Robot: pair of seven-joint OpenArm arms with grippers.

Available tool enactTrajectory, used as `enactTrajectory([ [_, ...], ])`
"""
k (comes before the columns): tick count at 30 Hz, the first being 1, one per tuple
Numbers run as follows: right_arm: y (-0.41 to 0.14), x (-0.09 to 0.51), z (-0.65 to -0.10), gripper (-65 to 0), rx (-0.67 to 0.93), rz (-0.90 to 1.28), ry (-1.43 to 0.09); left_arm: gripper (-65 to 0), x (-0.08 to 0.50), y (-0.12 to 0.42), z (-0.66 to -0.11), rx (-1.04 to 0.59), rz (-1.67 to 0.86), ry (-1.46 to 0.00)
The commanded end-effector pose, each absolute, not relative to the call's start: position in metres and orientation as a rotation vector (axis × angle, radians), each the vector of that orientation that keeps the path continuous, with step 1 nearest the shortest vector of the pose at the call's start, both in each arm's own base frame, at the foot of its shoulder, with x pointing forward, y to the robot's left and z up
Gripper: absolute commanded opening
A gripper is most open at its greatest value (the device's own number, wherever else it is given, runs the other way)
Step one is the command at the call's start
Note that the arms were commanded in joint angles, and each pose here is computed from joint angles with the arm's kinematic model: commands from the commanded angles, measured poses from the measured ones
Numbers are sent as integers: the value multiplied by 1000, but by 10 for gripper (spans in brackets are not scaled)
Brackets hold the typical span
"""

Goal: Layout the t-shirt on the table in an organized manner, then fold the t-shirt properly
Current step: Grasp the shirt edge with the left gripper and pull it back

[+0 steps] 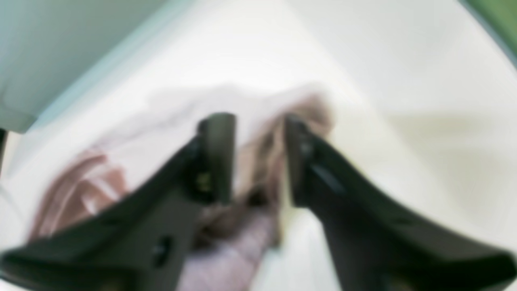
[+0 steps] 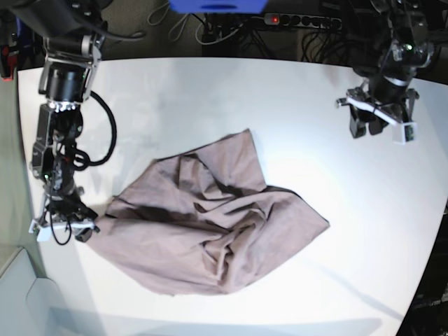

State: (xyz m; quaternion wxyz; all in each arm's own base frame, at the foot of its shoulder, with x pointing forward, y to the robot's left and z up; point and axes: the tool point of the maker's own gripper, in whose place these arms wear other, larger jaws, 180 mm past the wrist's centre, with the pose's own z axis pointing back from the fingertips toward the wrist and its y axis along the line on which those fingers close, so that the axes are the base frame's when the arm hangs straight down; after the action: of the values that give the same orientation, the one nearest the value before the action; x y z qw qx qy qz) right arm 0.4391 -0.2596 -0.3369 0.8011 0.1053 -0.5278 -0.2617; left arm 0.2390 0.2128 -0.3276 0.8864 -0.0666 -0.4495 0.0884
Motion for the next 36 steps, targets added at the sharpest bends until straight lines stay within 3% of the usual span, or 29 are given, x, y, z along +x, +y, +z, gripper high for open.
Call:
enactTrajectory([
  [1, -272, 447, -300, -332, 224, -555, -1245, -396, 250, 208, -313, -169, 176, -986],
  [5, -280, 414, -299, -271, 195, -551, -1251, -396, 274, 189, -298, -260, 169, -1027],
  [9, -273, 384, -302, -269, 171, -503, -1242, -396, 297, 155, -297, -342, 134, -1042],
  [16, -265, 351, -315, -269, 151, -459, -1184, -397, 320, 91, -337, -445, 85, -933],
  [36, -267, 322, -331, -269, 118, -437, -1128, -398, 322, 24, -417, -434, -30, -731],
])
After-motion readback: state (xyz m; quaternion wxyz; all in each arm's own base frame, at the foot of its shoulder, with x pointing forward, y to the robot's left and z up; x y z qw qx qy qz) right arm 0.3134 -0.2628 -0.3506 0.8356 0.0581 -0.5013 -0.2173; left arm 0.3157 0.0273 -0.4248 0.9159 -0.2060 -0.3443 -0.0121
